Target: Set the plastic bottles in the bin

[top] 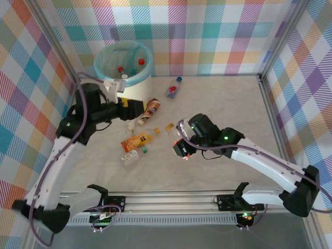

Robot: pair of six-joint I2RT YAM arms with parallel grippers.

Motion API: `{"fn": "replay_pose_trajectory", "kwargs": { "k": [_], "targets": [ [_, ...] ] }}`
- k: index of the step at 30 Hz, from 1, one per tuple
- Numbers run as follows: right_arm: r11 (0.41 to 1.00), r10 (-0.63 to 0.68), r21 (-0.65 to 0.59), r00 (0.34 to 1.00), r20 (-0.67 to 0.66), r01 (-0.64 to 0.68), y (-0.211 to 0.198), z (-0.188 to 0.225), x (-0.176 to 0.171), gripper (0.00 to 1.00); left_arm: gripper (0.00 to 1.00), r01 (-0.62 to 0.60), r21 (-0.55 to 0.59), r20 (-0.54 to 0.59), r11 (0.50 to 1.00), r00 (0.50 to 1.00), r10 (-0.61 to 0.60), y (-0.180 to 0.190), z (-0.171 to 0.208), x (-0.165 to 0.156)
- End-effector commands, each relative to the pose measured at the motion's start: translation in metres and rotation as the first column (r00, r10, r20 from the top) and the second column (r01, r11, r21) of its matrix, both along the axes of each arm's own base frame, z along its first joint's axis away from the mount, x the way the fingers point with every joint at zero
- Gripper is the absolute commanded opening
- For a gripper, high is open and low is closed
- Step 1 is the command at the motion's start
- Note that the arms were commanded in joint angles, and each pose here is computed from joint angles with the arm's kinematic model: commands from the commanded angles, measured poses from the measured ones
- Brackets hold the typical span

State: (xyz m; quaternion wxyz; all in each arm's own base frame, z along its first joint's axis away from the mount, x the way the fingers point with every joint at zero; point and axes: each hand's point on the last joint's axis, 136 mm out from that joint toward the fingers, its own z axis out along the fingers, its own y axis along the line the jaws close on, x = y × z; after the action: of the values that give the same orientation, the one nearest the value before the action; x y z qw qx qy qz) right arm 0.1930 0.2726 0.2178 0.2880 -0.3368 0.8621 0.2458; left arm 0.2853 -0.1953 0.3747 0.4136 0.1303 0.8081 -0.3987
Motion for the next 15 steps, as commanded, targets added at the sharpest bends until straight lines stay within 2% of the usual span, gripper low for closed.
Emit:
{"fn": "replay_pose_trajectory", "kwargs": {
  "k": [1,4,7,12,15],
  "targets": [
    [0.982,0.066,0.162,0.983,0.169,-0.093,0.021,0.059,0.005,0.57,0.78,0.102,-0.163,-0.05,0.981,0.992,-0.112,-0.029,0.033,-0.01],
    [0.957,0.108,0.238,0.965,0.239,-0.166,0.032,0.089,0.002,0.56,0.81,0.188,-0.185,-0.038,0.965,0.979,-0.198,-0.051,0.039,-0.016],
    [0.932,0.131,0.292,0.95,0.282,-0.215,0.04,0.108,-0.001,0.56,0.79,0.232,-0.185,-0.067,0.955,0.967,-0.248,-0.065,0.035,-0.018],
    [0.912,0.156,0.322,0.94,0.303,-0.255,0.046,0.118,-0.004,0.56,0.71,0.311,-0.175,-0.112,0.934,0.936,-0.333,-0.083,0.027,-0.03],
    [0.913,0.152,0.321,0.941,0.303,-0.251,0.046,0.118,-0.003,0.56,0.7,0.349,-0.178,-0.114,0.92,0.921,-0.372,-0.09,0.026,-0.038]
  ]
}}
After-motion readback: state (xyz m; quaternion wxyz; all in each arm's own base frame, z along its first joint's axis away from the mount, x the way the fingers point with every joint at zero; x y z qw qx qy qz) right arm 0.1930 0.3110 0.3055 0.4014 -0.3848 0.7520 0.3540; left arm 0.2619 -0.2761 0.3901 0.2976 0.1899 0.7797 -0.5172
